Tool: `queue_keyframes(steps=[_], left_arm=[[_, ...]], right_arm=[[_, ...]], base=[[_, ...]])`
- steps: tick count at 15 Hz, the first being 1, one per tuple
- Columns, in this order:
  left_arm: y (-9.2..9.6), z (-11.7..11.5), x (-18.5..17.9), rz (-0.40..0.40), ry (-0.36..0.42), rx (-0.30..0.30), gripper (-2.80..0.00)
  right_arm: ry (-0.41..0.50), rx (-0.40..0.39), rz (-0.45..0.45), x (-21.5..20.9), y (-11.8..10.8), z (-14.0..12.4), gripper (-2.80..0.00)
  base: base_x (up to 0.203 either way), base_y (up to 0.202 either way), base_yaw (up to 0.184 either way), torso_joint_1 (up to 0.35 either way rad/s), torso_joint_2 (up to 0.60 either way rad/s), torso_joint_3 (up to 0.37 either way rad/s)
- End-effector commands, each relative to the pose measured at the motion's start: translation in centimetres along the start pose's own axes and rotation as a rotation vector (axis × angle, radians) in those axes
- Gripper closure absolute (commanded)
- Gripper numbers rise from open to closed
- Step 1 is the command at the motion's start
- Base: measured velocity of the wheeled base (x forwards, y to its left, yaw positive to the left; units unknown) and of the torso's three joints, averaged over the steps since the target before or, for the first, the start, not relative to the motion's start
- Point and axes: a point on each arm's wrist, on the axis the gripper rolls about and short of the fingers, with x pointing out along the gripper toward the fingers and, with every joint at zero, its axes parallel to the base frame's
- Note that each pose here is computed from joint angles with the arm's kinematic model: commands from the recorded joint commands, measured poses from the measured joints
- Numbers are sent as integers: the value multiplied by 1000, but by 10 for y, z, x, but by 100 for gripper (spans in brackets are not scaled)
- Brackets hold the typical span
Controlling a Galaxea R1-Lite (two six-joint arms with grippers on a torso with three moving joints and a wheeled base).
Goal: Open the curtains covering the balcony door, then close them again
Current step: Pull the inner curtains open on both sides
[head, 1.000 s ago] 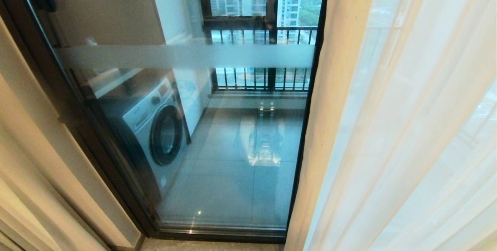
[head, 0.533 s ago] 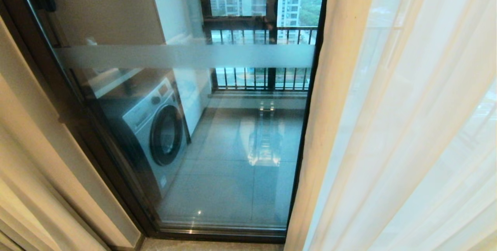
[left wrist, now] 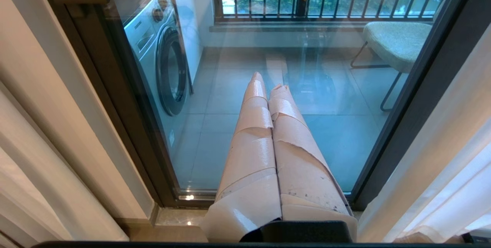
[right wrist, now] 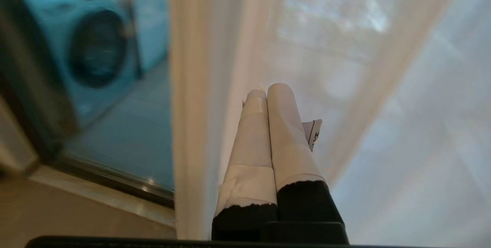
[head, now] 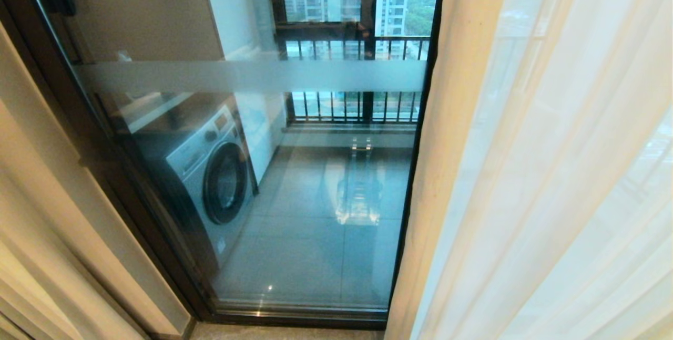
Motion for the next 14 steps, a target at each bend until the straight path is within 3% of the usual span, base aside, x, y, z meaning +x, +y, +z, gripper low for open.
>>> queue_keyframes(steps=[1, 4, 7, 12, 13, 14], left_arm=[[0, 0, 0, 0, -1, 0, 0], [0, 0, 0, 0, -2, 0, 0], [0, 0, 0, 0, 0, 0, 0], [0, 0, 0, 0, 0, 0, 0], [0, 0, 0, 0, -1, 0, 0], [0, 0, 0, 0, -2, 0, 0]], right_arm=[[8, 7, 142, 21, -6, 35, 0], [-68, 4, 302, 40, -14, 86, 0], [-86, 3, 430, 66, -22, 123, 0], [-67, 12, 512, 118, -36, 159, 0], [-66, 13, 518, 130, -39, 166, -280], [-66, 14, 525, 140, -41, 172, -280]], base=[[0, 0, 0, 0, 0, 0], [0, 0, 0, 0, 0, 0], [0, 0, 0, 0, 0, 0], [0, 0, 0, 0, 0, 0], [0, 0, 0, 0, 0, 0], [0, 0, 0, 0, 0, 0]])
